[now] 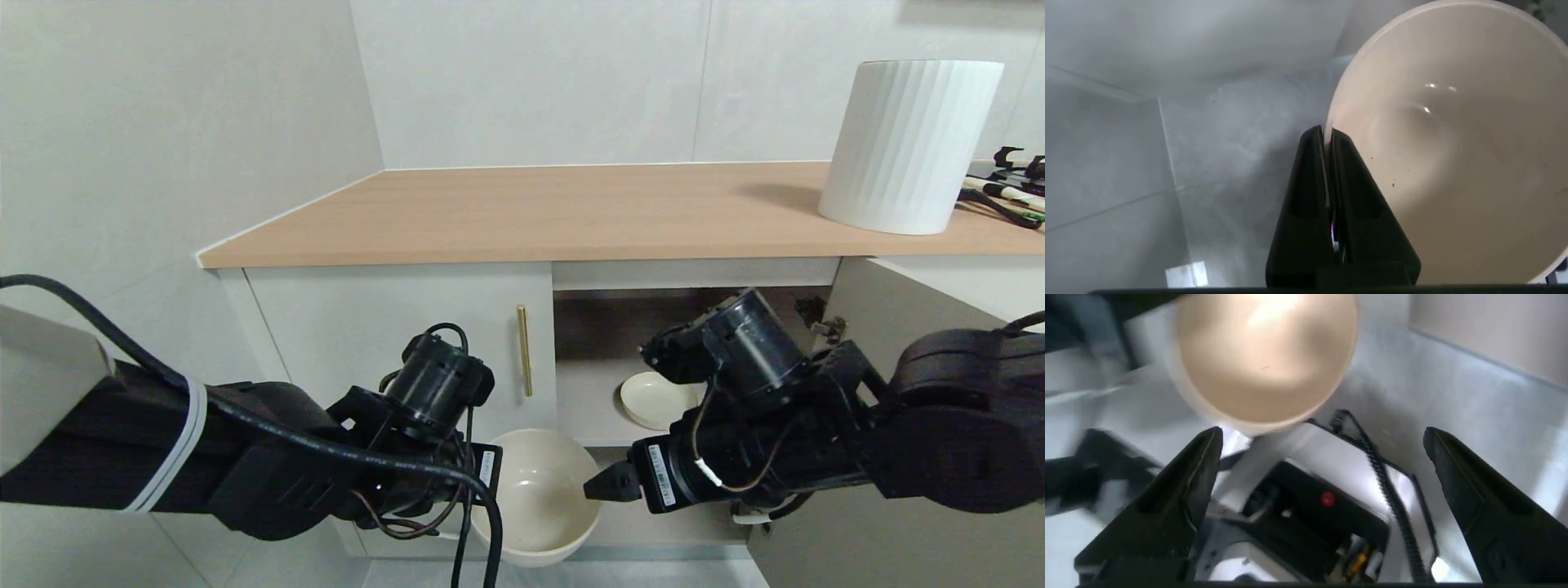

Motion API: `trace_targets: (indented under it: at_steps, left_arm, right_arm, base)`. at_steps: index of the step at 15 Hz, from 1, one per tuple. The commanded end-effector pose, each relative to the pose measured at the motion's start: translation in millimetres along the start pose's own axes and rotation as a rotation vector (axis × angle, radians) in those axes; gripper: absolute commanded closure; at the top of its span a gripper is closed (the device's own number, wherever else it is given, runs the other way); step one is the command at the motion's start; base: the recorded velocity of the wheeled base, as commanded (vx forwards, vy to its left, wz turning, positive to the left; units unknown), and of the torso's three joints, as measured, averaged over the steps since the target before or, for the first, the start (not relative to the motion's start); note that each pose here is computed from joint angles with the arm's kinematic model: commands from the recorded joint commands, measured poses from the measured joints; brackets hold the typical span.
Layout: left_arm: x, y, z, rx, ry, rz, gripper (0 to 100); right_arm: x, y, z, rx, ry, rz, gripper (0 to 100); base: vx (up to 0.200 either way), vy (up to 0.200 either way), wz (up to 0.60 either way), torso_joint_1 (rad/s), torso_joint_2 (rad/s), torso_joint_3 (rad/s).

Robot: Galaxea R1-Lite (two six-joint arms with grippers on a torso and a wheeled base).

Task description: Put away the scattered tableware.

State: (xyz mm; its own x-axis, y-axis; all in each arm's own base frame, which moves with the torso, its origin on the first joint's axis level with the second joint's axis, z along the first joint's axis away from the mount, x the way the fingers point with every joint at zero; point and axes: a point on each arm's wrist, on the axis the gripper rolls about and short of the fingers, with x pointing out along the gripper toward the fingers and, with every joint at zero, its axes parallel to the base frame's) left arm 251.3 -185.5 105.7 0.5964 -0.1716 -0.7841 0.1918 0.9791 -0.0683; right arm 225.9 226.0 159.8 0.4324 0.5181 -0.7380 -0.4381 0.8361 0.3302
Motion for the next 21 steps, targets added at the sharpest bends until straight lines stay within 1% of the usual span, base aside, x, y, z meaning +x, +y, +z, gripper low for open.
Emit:
trace_targets:
  at_steps: [1,2,3,6,8,9,18,21]
  left_arm:
    - [-9,-4.3,-1.7,0.012,-0.014,-0.019,100]
    - [-9,-4.6,-2.0,0.014,-0.015,-0.020,100]
    - [-13,-6.5,-4.0,0.024,-0.017,-0.028,100]
    - [-16,-8.6,-5.5,0.037,-0.020,-0.037,100]
    - [-15,-8.9,-5.8,0.038,-0.021,-0.033,100]
    - [-15,-8.8,-6.2,0.039,-0.019,-0.032,100]
    - [-14,-8.9,-6.6,0.040,-0.017,-0.031,100]
    - [-14,-9.3,-8.1,0.046,-0.013,-0.031,100]
  right_arm:
    - [36,-1,-9,-0.002,0.074,-0.057,0]
    - [39,-1,-9,0.000,0.078,-0.057,0]
    - [48,-2,-9,0.017,0.089,-0.068,0]
    - [56,-2,-8,0.036,0.088,-0.088,0]
    - [57,-2,-7,0.037,0.083,-0.086,0]
    - [58,-2,-6,0.039,0.082,-0.085,100]
    - [58,-1,-6,0.045,0.084,-0.085,100]
    - [59,-2,-7,0.044,0.088,-0.087,100]
  base:
    - [0.000,0.000,0.00,0.000,0.00,0.000]
    - [0.000,0.000,0.00,0.000,0.00,0.000]
    - [0.000,0.000,0.00,0.000,0.00,0.000]
    - [0.000,0.000,0.00,0.000,0.00,0.000]
    - [0.000,0.000,0.00,0.000,0.00,0.000]
    - [0.000,0.000,0.00,0.000,0.00,0.000]
    - [0.000,0.000,0.00,0.000,0.00,0.000]
    - [0.000,0.000,0.00,0.000,0.00,0.000]
